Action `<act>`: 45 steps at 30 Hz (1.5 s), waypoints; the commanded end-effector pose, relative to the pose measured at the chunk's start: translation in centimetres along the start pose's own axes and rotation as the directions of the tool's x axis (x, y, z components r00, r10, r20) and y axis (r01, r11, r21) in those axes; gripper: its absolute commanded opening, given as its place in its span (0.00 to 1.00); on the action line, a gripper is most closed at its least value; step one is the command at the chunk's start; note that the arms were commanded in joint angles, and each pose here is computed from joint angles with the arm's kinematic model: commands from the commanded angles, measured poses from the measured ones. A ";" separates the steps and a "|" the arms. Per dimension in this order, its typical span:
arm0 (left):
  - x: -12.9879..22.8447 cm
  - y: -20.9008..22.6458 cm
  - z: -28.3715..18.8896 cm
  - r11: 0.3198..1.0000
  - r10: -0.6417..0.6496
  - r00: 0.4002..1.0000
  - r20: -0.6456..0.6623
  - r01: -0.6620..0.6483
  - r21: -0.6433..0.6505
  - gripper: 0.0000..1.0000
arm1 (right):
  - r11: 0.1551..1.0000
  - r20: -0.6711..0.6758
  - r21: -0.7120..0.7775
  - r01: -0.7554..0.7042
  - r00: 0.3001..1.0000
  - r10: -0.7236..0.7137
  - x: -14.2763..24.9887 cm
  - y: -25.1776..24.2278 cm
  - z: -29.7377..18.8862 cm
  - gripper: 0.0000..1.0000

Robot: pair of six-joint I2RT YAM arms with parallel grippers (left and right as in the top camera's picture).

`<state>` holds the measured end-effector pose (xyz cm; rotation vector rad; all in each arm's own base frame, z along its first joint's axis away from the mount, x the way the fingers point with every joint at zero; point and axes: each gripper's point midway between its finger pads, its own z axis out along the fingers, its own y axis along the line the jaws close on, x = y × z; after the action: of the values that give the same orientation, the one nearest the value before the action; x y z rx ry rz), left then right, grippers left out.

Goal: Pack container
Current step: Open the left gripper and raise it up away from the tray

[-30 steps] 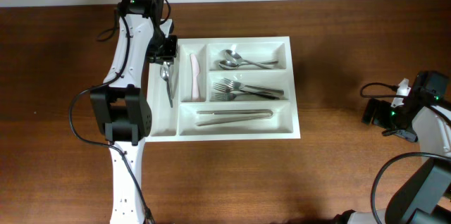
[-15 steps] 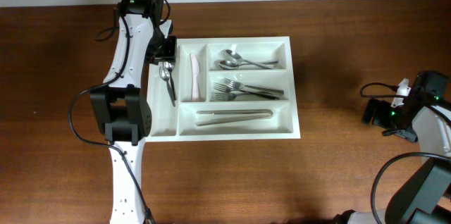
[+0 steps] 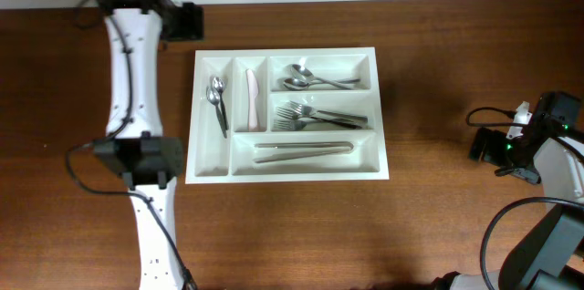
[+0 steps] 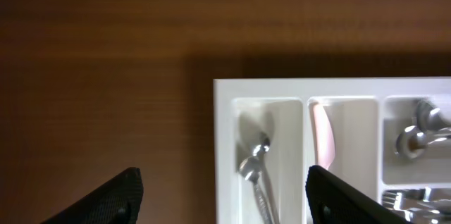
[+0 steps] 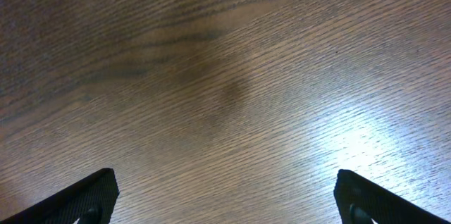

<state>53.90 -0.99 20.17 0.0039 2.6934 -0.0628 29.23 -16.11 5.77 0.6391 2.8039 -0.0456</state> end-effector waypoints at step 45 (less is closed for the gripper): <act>4.4 -10.1 -28.7 0.959 0.141 0.893 0.427 -0.230 0.164 0.99 | 1.000 0.014 0.010 -0.013 1.000 0.013 -0.1 -0.2 -0.4 0.99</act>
<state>37.92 -9.17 44.33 0.2702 2.2404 -0.2385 29.22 -16.10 5.77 0.6392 2.8042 -0.0455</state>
